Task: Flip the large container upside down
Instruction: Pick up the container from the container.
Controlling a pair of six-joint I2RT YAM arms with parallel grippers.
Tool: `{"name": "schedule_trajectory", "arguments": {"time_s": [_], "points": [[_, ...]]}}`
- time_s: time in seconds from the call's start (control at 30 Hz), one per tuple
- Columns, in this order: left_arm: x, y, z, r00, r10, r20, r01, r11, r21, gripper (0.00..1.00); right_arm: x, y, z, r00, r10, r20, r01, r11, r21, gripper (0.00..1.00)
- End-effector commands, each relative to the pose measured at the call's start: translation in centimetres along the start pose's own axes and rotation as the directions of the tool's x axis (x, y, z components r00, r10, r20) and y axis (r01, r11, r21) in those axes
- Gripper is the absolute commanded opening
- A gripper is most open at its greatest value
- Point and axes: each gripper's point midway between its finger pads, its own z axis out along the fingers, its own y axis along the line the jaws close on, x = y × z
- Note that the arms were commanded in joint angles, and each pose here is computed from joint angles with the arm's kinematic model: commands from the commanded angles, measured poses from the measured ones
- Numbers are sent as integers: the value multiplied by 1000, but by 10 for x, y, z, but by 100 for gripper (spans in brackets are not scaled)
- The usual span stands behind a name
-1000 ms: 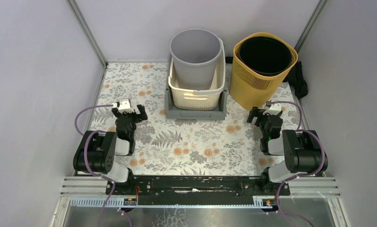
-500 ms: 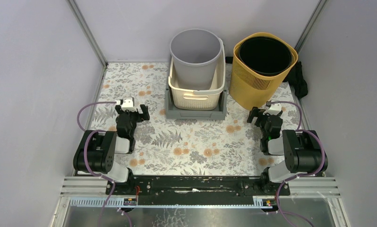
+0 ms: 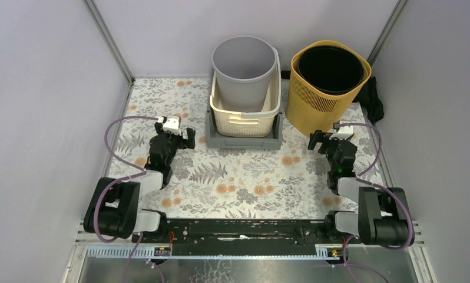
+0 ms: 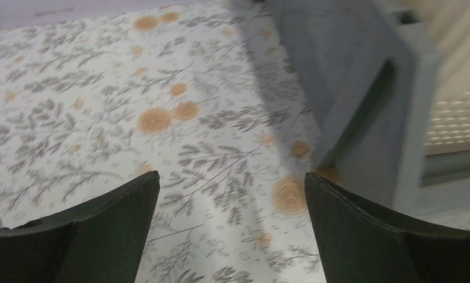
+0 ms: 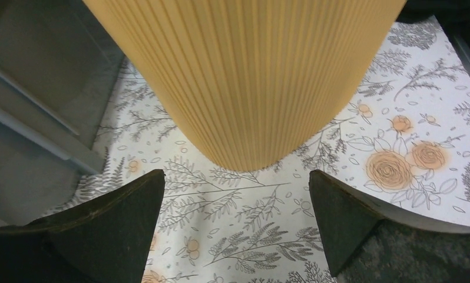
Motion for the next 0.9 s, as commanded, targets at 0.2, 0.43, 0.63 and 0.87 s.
{"name": "schedule_trajectory", "arguments": {"time_s": [0.2, 0.43, 0.63, 0.87], "points": [[-44, -39, -9, 999, 28, 42, -30, 998, 64, 100, -52, 46, -19, 995, 82, 60, -68, 975, -213, 99], [-96, -78, -23, 994, 45, 97, -57, 990, 130, 100, -95, 62, -31, 992, 128, -4, -125, 958, -257, 99], [-151, -98, -43, 981, -49, 189, 8, 977, 213, 100, -151, 68, -48, 971, 240, -8, -235, 943, -235, 99], [-197, -70, -51, 937, -312, 156, 311, 950, 33, 100, -209, 102, -86, 939, 338, -61, -336, 866, -370, 99]]}}
